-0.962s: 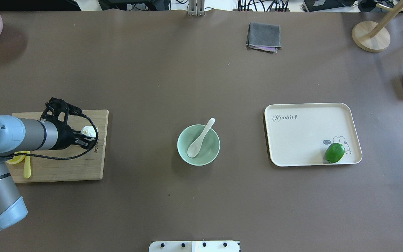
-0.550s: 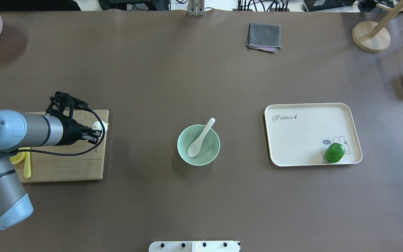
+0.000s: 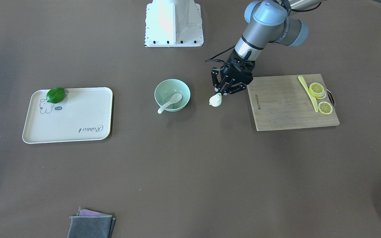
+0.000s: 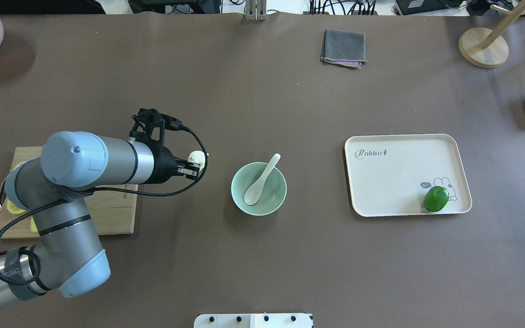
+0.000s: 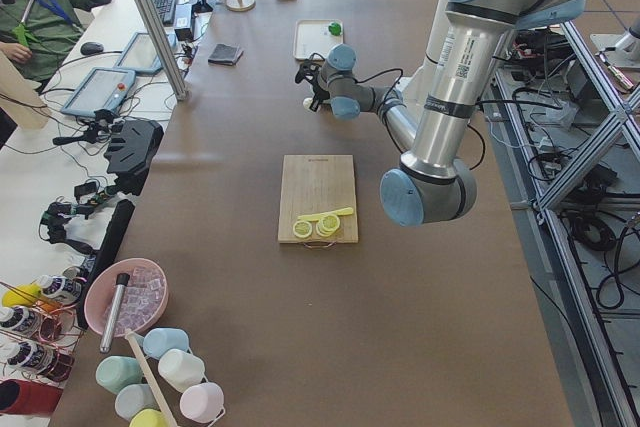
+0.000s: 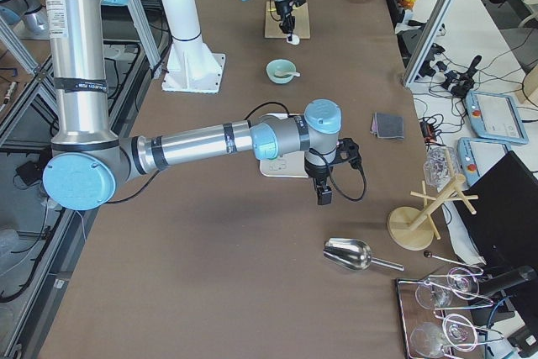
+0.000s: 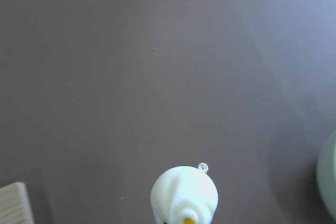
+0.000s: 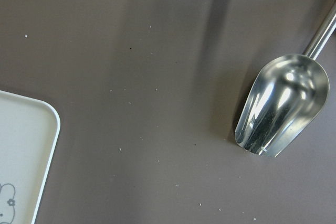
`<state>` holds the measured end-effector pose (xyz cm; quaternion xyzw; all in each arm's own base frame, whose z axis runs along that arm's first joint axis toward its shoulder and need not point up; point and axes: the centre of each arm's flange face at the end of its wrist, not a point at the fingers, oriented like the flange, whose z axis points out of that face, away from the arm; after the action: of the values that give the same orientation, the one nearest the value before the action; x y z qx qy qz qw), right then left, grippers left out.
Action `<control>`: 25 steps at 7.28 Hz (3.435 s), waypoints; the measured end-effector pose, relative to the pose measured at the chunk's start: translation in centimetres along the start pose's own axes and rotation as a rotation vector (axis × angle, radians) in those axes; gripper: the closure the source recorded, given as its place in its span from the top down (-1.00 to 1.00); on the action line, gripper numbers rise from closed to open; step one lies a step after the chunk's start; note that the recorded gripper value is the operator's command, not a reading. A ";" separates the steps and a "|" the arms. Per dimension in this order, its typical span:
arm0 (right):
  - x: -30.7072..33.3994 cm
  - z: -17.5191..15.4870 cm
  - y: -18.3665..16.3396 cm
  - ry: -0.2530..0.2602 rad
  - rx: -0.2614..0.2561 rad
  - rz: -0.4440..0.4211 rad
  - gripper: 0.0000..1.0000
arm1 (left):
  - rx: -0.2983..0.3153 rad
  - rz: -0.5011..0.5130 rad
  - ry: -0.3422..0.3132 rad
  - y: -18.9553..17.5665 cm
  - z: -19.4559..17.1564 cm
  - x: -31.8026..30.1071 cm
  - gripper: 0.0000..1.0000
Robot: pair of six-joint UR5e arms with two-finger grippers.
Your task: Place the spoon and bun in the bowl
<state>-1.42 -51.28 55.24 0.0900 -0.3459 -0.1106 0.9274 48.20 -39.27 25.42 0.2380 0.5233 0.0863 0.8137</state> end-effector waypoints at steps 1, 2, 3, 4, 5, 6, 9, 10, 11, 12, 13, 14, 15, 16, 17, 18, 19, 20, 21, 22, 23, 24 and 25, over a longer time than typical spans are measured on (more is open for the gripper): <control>0.1 0.0 0.2 0.000 -0.001 0.004 1.00 | 0.011 -0.006 0.022 0.5 1.3 3.9 -0.66; 0.2 0.0 0.3 0.001 -0.002 0.006 1.00 | 0.015 -0.014 0.037 1.0 2.4 6.8 -0.01; 0.3 0.0 0.3 0.001 -0.002 0.009 1.00 | 0.018 -0.023 0.045 1.0 3.2 8.5 0.95; 0.3 0.0 0.3 0.001 -0.002 0.010 1.00 | 0.020 -0.026 0.044 1.0 3.6 9.1 0.96; 0.3 0.0 0.3 0.001 -0.002 0.011 1.00 | 0.029 -0.028 0.038 0.9 3.8 9.3 0.96; 0.3 0.0 0.3 0.001 -0.002 0.011 1.00 | 0.043 -0.032 0.033 0.7 3.8 9.4 0.96; 0.7 0.4 0.6 0.004 -0.010 0.016 1.00 | 0.056 -0.037 0.029 -0.2 2.9 9.0 0.96; 1.0 0.8 1.2 0.007 -0.020 0.023 1.00 | 0.032 -0.047 -0.001 -1.9 1.8 7.5 0.96; 1.6 1.3 2.3 0.008 -0.034 0.036 1.00 | -0.023 -0.060 -0.048 -4.2 0.0 4.7 0.97; 2.4 1.9 3.7 0.009 -0.051 0.053 1.00 | -0.083 -0.047 -0.099 -6.6 -2.5 0.9 0.98; 3.3 2.4 5.4 0.009 -0.069 0.075 1.00 | -0.143 -0.011 -0.146 -9.0 -5.4 -3.7 0.98; 4.3 2.7 7.1 0.011 -0.082 0.101 1.00 | -0.198 0.029 -0.183 -11.2 -8.7 -8.9 0.99; 5.4 2.7 8.5 0.013 -0.086 0.129 1.00 | -0.239 0.070 -0.208 -12.8 -12.4 -14.9 0.98; 6.4 2.6 9.8 0.015 -0.089 0.156 1.00 | -0.274 0.101 -0.225 -13.6 -16.3 -21.2 0.98; 7.2 2.6 11.1 0.017 -0.093 0.182 1.00 | -0.308 0.126 -0.245 -14.0 -20.5 -27.6 0.98; 7.9 2.5 12.1 0.019 -0.093 0.203 1.00 | -0.343 0.152 -0.270 -13.8 -25.1 -34.1 0.98; 8.3 2.3 12.7 0.019 -0.092 0.217 1.00 | -0.382 0.170 -0.288 -12.1 -28.7 -39.9 0.98; 8.5 2.4 13.0 0.014 -0.094 0.226 1.00 | -0.426 0.166 -0.298 -8.9 -30.6 -45.2 0.98; 8.5 2.5 13.0 0.007 -0.095 0.230 1.00 | -0.462 0.127 -0.310 -6.1 -31.5 -49.4 0.98; 8.5 2.5 13.1 0.001 -0.096 0.232 1.00 | -0.485 0.065 -0.323 -3.7 -32.1 -52.8 0.98; 8.5 2.5 13.0 -0.001 -0.096 0.233 1.00 | -0.495 0.011 -0.335 -2.1 -32.5 -54.7 0.98; 8.5 2.6 13.0 -0.004 -0.096 0.234 1.00 | -0.495 -0.009 -0.352 -1.4 -33.1 -55.2 0.98; 8.4 2.5 13.0 -0.013 -0.095 0.234 1.00 | -0.489 0.001 -0.374 -1.5 -33.6 -54.8 0.98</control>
<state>4.93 -41.27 65.53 0.0044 -0.3547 -0.0182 0.9348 -5.92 -51.94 57.71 0.0470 0.3281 0.1649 0.9289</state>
